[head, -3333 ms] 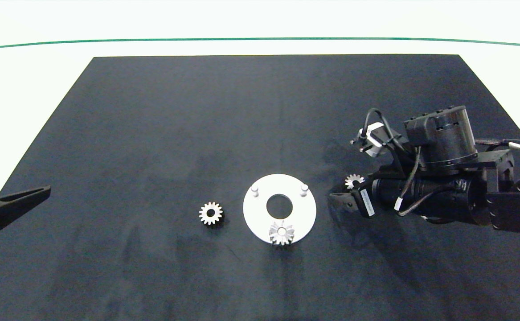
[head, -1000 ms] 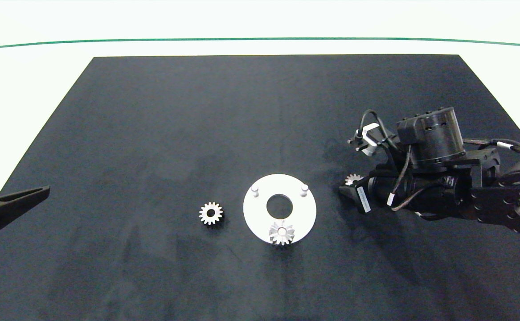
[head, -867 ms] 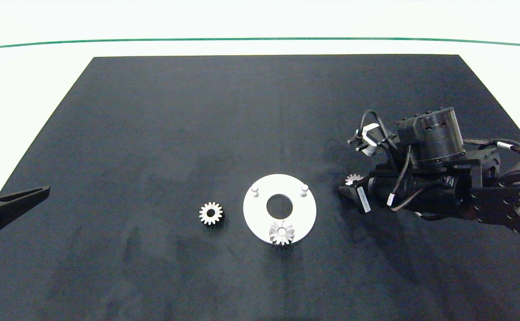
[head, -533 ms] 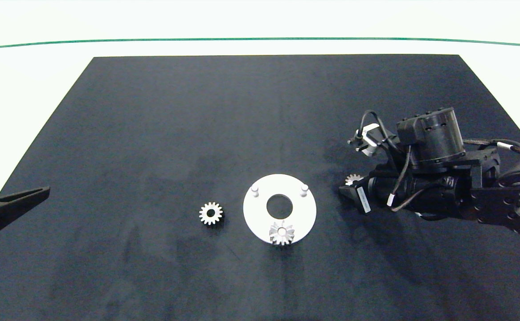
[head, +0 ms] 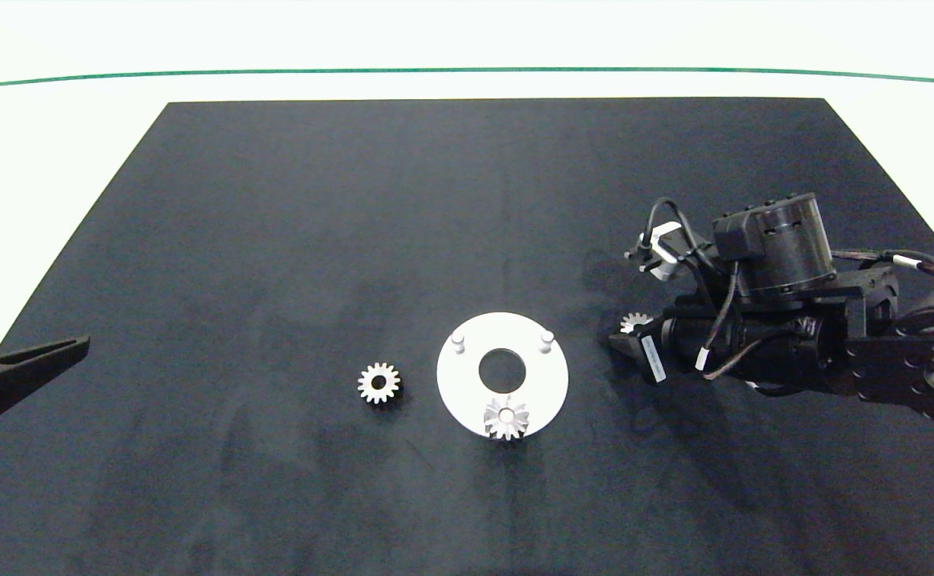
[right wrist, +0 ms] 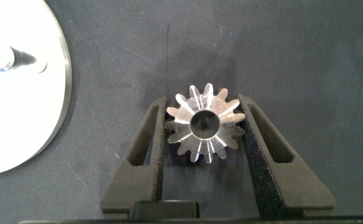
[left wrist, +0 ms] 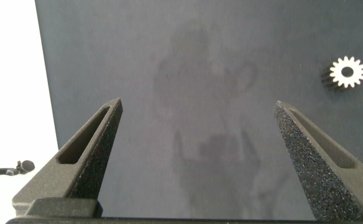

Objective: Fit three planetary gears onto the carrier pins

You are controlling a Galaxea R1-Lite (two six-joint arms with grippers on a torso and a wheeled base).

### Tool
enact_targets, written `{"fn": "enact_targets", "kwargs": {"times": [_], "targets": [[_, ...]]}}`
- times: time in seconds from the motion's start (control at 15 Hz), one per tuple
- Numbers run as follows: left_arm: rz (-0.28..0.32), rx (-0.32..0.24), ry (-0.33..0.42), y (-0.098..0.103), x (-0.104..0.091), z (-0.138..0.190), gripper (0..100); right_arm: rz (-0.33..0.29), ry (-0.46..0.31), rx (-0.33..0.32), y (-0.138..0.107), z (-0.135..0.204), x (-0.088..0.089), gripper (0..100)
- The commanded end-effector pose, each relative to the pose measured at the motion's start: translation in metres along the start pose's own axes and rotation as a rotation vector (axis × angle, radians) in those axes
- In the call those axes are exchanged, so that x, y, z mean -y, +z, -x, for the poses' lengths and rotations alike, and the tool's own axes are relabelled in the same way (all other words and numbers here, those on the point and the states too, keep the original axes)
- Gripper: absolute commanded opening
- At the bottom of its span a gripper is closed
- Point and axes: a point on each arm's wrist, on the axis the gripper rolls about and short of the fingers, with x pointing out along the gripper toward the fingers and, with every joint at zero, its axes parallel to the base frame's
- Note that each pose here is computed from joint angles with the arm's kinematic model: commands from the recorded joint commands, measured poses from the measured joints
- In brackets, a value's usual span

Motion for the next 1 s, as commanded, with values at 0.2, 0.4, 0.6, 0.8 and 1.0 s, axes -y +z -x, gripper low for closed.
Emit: {"fn": "enact_targets", "kwargs": {"times": [0.2, 0.4, 0.6, 0.8, 1.0], "targets": [[-0.001, -0.004, -0.001, 0.001, 0.0, 0.001, 100, -0.004, 0.0, 0.005, 0.001, 0.001, 0.0, 0], [-0.001, -0.003, -0.001, 0.001, 0.0, 0.001, 100, 0.002, 0.006, 0.054, 0.008, 0.022, -0.001, 0], [-0.001, -0.004, -0.001, 0.001, 0.0, 0.001, 100, 0.01, 0.022, 0.071, 0.011, 0.04, -0.005, 0], [-0.001, -0.004, -0.001, 0.001, 0.0, 0.001, 100, 0.049, 0.083, 0.092, 0.012, 0.047, -0.027, 0], [-0.001, -0.002, 0.001, 0.001, 0.0, 0.001, 100, 0.1, 0.095, 0.097, 0.014, 0.042, -0.055, 0]]}}
